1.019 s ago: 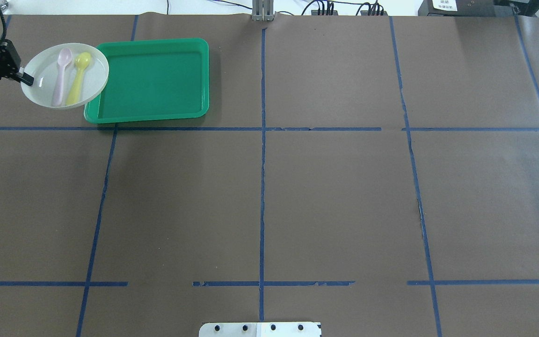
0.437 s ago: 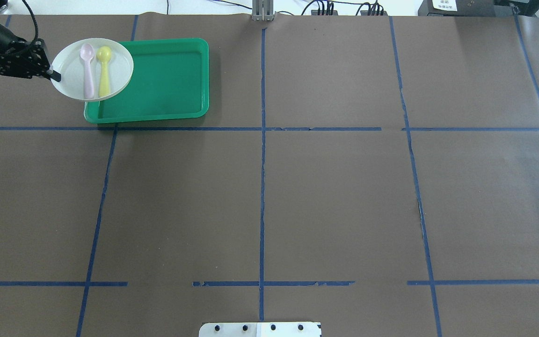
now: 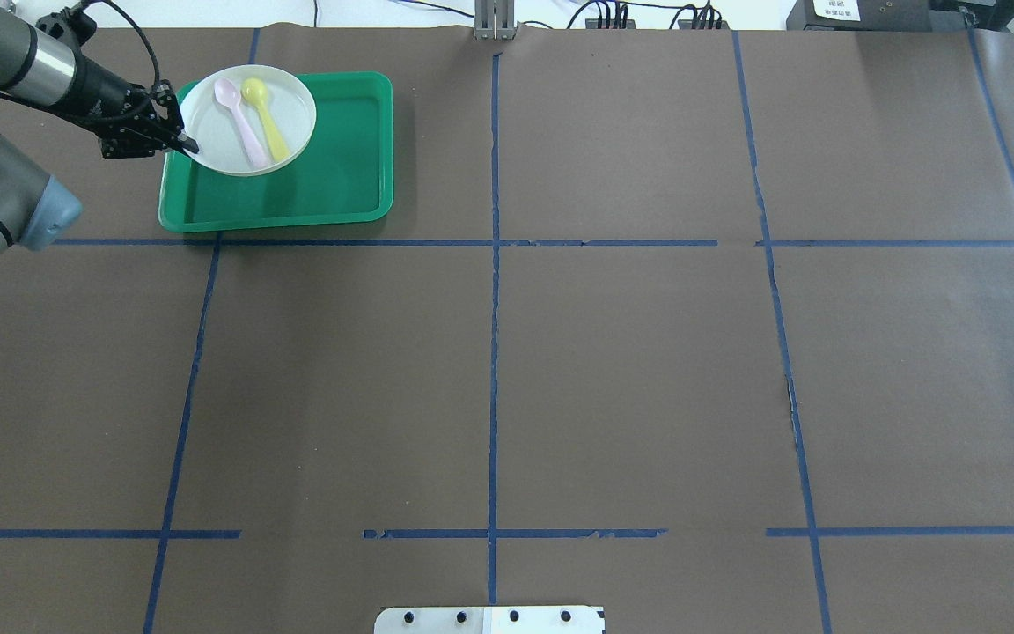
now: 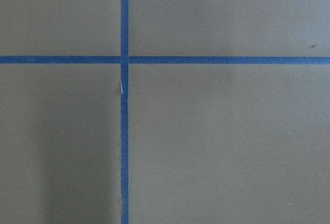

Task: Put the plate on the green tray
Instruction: 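Lower the plate onto the green tray with the left gripper, then open the left gripper to release the plate rim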

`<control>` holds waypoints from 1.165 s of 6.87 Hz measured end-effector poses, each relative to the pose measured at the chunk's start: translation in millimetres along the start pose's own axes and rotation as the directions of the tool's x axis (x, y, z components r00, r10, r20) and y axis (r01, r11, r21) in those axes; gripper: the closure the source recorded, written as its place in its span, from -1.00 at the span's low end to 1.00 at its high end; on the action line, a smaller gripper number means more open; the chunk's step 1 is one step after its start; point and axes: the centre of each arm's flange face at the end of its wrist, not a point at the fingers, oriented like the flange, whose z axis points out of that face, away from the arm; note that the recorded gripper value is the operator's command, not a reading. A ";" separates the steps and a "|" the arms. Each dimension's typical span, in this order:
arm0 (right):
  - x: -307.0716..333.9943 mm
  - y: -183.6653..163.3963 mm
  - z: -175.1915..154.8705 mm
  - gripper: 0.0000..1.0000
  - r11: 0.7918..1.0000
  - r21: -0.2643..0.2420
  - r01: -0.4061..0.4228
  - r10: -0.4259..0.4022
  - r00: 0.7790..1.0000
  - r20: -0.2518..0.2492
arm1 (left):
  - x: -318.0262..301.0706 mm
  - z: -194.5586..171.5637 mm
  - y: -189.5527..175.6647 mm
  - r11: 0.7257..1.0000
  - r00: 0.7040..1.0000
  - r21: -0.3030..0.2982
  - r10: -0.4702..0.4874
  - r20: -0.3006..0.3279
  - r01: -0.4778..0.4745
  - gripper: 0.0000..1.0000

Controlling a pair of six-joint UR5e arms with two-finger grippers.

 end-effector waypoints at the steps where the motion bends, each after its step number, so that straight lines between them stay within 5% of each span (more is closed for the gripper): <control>1: 0.1 0.0 0.1 -1.00 1.000 0.000 0.000 0.000 1.000 0.000 | 0.2 19.5 8.1 0.999 0.999 0.024 -0.031 -0.011 0.031 1.00; 3: 0.1 0.0 0.1 -1.00 1.000 0.000 0.000 0.000 1.000 0.000 | -2.5 34.2 13.9 0.998 0.998 0.039 -0.054 -0.019 0.054 0.93; 4: 0.1 0.0 0.1 -1.00 1.000 0.000 0.000 0.000 1.000 0.000 | -3.7 35.5 14.2 0.998 0.998 0.040 -0.056 -0.019 0.057 -0.98; 8: 0.0 0.0 0.0 -1.00 1.000 0.000 -0.001 0.001 1.000 0.000 | -13.2 34.1 19.0 0.999 0.999 0.033 -0.019 -0.049 0.020 -1.00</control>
